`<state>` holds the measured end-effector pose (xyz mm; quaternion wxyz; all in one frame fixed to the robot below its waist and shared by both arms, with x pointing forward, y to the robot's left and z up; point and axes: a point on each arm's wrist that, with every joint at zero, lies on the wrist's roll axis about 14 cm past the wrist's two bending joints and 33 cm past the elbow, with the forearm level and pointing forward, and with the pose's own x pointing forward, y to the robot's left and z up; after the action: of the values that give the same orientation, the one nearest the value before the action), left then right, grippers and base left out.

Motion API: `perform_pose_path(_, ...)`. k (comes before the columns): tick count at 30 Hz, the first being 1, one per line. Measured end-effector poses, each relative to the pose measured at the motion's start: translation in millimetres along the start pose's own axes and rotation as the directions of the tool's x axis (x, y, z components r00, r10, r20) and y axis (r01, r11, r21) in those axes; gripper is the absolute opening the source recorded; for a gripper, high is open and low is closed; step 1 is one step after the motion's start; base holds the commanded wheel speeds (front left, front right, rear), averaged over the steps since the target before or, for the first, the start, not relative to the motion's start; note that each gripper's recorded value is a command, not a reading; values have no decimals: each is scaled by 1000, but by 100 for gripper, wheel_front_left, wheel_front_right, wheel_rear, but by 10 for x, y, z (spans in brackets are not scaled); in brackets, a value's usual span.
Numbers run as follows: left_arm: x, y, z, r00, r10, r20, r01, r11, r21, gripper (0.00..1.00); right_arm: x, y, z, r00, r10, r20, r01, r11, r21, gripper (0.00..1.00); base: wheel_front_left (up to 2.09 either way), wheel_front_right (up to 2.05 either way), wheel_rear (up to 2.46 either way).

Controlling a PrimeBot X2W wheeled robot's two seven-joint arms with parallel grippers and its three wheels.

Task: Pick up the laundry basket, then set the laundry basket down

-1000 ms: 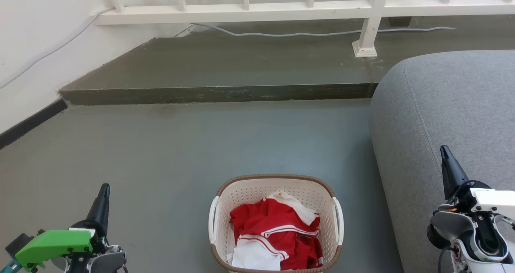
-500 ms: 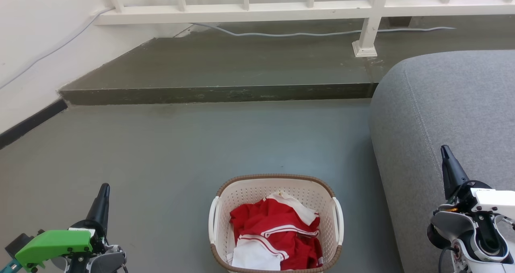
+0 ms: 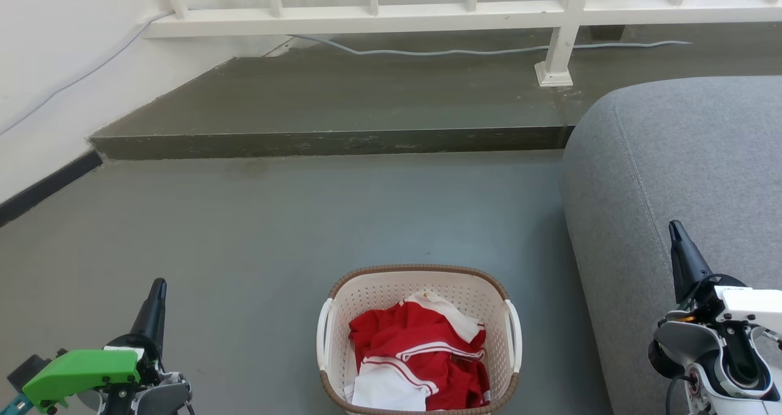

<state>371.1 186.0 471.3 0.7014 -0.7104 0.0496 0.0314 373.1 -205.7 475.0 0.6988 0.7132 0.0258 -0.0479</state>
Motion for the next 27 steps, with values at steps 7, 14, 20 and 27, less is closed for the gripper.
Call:
perform_pose_path(7, 0, -1, -2, 1000, 0, 0, 0, 1000, -1, 0, 0, 0, 0, 1000, 0, 0, 0, 1000, 0, 0, 0, 0, 0)
perform_pose_path(14, 0, -2, 3, 1000, -1, 1, 1, 1000, -1, 0, 0, 1, 3, 1000, 0, 2, 0, 1000, 1, 0, 0, 0, 0)
perform_pose_path(20, 1, -4, 7, 1000, -1, 2, 1, 1000, -1, 0, 0, 1, 4, 1000, 0, 2, 0, 1000, 2, 0, 0, 0, 0)
perform_pose_path(27, 1, -6, 9, 1000, -2, 3, 2, 1000, -2, 0, 0, 1, 3, 1000, 1, 2, -1, 1000, 2, 0, 0, 0, 0)
